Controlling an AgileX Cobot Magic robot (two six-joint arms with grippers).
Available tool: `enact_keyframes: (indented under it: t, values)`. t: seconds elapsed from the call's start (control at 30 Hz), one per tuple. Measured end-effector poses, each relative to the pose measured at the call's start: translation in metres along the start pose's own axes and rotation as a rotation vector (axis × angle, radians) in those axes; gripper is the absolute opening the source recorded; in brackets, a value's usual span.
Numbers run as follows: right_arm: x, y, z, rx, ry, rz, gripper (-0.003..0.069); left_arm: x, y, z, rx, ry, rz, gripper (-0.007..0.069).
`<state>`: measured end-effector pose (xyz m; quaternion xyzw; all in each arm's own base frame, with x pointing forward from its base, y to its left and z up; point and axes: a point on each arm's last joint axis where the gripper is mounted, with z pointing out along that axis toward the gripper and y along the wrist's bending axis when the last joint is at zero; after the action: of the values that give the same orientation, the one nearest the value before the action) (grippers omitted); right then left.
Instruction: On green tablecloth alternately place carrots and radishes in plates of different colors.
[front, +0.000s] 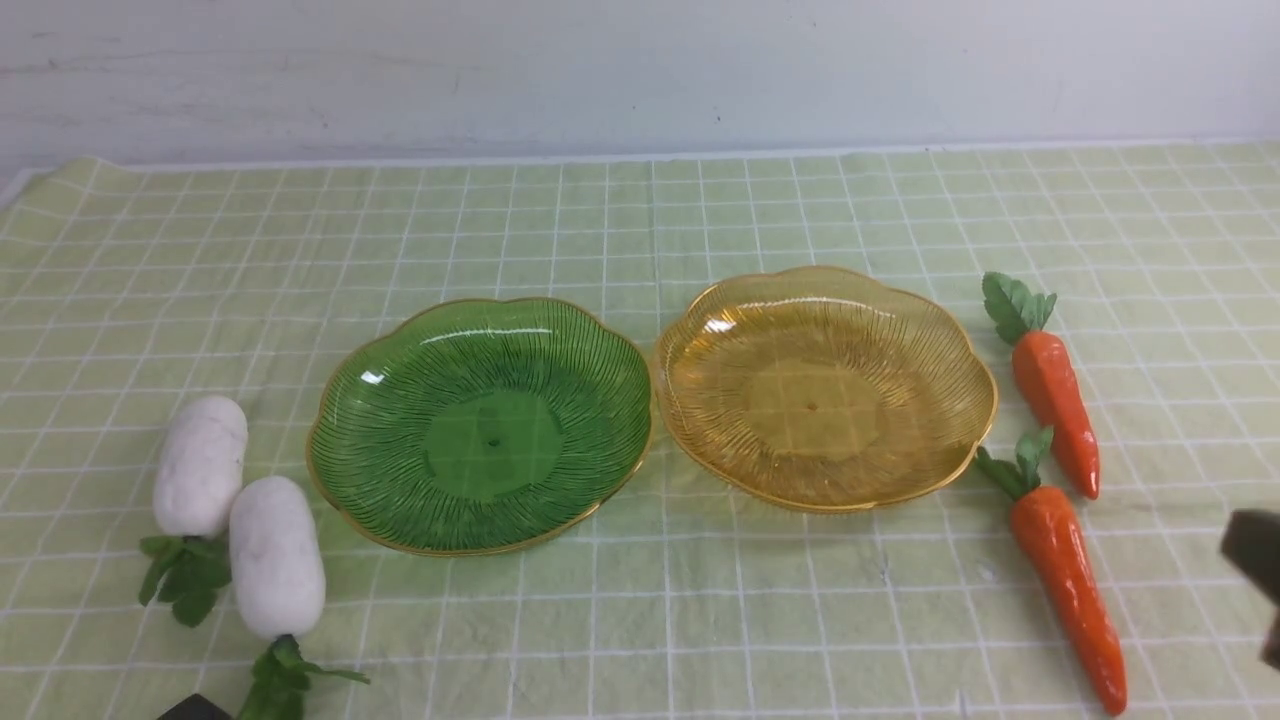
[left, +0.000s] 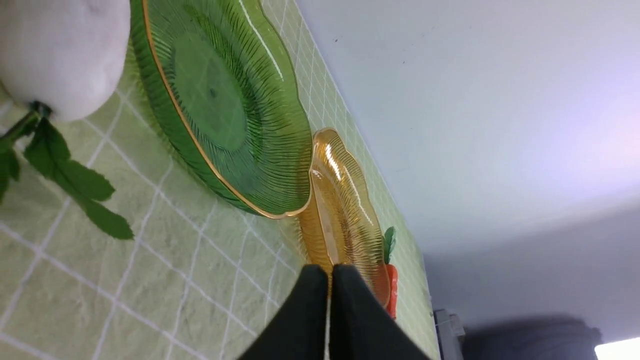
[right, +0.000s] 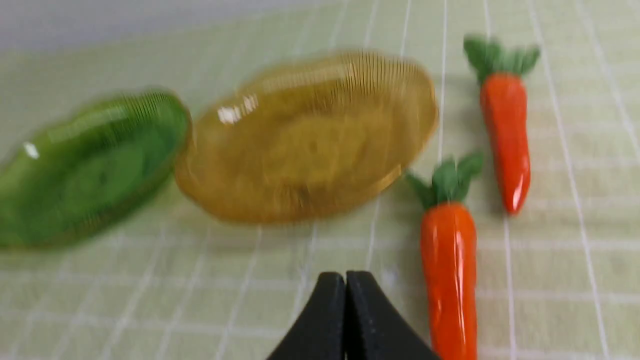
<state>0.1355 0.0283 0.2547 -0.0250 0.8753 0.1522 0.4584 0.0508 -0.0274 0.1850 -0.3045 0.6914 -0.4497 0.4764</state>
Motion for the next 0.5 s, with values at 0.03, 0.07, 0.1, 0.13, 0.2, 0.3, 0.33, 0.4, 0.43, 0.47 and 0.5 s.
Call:
enact_keyframes:
  t: [0.03, 0.07, 0.1, 0.13, 0.2, 0.3, 0.33, 0.4, 0.43, 0.47, 0.5]
  values:
    - [-0.002, -0.001, 0.009, 0.003, 0.077, -0.009, -0.001, 0.0, 0.0, 0.0, 0.0, 0.0, 0.015, -0.0008]
    - [-0.006, -0.003, 0.017, 0.01, 0.144, -0.021, -0.001, 0.0, 0.0, 0.0, -0.001, 0.0, 0.032, -0.0008]
    - [-0.009, -0.006, 0.028, 0.02, 0.231, -0.021, -0.001, 0.0, 0.0, 0.0, -0.001, 0.001, 0.044, -0.0008]
    - [-0.01, -0.01, 0.042, 0.026, 0.316, -0.018, -0.0009, 0.0, 0.0, 0.0, -0.001, 0.002, 0.06, -0.0008]
    - [-0.018, -0.018, 0.066, 0.048, 0.423, -0.003, -0.0007, 0.001, 0.0, 0.0, -0.004, 0.013, 0.084, -0.0008]
    - [-0.021, -0.026, 0.095, 0.064, 0.531, 0.006, 0.0001, 0.003, 0.001, 0.0, -0.008, 0.031, 0.104, -0.0008]
    - [-0.023, -0.029, 0.107, 0.065, 0.568, 0.008, 0.0004, 0.003, 0.001, 0.0, -0.009, 0.033, 0.111, -0.0008]
    - [-0.024, -0.035, 0.127, 0.064, 0.644, 0.006, 0.0013, 0.003, 0.001, 0.0, -0.009, 0.034, 0.12, -0.0008]
    - [-0.024, -0.036, 0.13, 0.063, 0.656, 0.005, 0.0014, 0.003, 0.001, 0.0, -0.009, 0.033, 0.123, -0.0008]
    - [-0.024, -0.038, 0.137, 0.062, 0.681, 0.001, 0.0017, 0.003, 0.001, 0.0, -0.009, 0.033, 0.125, -0.0008]
    - [-0.027, -0.039, 0.141, 0.062, 0.689, -0.004, 0.0021, 0.003, 0.001, 0.0, -0.009, 0.033, 0.125, -0.0008]
